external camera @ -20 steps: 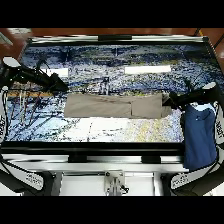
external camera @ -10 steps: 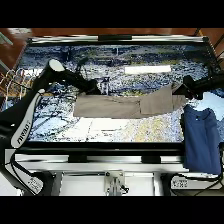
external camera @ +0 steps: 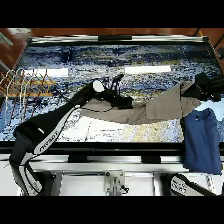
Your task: Fold the shirts.
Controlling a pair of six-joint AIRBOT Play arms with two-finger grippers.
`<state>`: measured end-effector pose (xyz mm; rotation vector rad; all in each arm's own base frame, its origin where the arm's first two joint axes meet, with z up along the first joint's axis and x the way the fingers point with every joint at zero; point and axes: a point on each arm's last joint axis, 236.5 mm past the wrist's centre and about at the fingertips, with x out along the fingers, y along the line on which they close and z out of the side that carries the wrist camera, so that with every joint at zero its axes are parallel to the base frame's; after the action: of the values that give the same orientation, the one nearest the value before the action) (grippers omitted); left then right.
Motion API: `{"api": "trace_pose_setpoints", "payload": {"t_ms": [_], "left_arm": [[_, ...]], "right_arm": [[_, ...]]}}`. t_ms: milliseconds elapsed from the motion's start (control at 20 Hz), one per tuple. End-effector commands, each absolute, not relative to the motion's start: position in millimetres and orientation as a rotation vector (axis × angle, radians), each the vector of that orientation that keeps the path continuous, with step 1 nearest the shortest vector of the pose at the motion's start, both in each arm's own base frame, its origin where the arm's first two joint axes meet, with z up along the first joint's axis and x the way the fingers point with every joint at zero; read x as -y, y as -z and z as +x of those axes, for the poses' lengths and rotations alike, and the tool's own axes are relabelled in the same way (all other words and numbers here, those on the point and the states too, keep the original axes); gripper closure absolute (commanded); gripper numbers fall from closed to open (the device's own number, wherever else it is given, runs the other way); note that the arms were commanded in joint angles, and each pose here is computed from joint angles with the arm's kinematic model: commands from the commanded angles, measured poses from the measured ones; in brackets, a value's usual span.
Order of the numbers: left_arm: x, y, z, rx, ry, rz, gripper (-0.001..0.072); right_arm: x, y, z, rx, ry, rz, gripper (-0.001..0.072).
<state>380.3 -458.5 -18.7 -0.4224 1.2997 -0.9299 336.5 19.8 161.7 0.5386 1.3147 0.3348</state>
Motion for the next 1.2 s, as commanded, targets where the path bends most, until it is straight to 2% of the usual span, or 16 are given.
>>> {"api": "trace_pose_setpoints", "payload": {"t_ms": [0, 200, 300, 400, 500, 600, 750, 900, 1000, 1150], "left_arm": [[492.5, 29.0, 355.3, -1.354, 0.952, -0.509, 0.0665], [519.5, 43.3, 323.9, -1.443, 0.943, -0.572, 0.0665], [540.4, 37.2, 310.8, -1.453, 0.992, -0.662, 0.0666], [551.4, 22.3, 320.4, -1.400, 1.013, -0.754, 0.0666], [542.2, 16.5, 337.2, -1.366, 1.003, -0.765, 0.0668], [518.3, 11.5, 352.2, -1.335, 1.008, -0.677, 0.0672], [457.7, -2.1, 370.7, -1.306, 0.947, -0.418, 0.0672], [380.3, -36.3, 399.5, -1.209, 0.807, -0.161, 0.0672], [322.4, -67.1, 421.1, -1.154, 0.684, -0.097, 0.0671], [237.2, -125.8, 450.1, -1.024, 0.515, -0.098, 0.0670]], "right_arm": [[-27.9, -183.5, 310.4, -1.305, -0.346, 0.509, 0.0647], [-36.0, -201.9, 296.0, -1.264, -0.357, 0.494, 0.0647], [-39.0, -205.5, 294.7, -1.256, -0.364, 0.504, 0.0647], [-38.5, -205.3, 295.3, -1.256, -0.359, 0.506, 0.0647], [-38.5, -205.7, 297.2, -1.249, -0.355, 0.510, 0.0647], [-42.8, -205.7, 299.7, -1.245, -0.360, 0.507, 0.0647], [-60.6, -197.9, 305.3, -1.269, -0.396, 0.457, 0.0647], [-90.1, -187.9, 322.9, -1.269, -0.458, 0.419, 0.0647], [-113.6, -178.5, 330.1, -1.289, -0.506, 0.397, 0.0648], [-150.3, -162.6, 349.4, -1.285, -0.562, 0.377, 0.0647]]}}
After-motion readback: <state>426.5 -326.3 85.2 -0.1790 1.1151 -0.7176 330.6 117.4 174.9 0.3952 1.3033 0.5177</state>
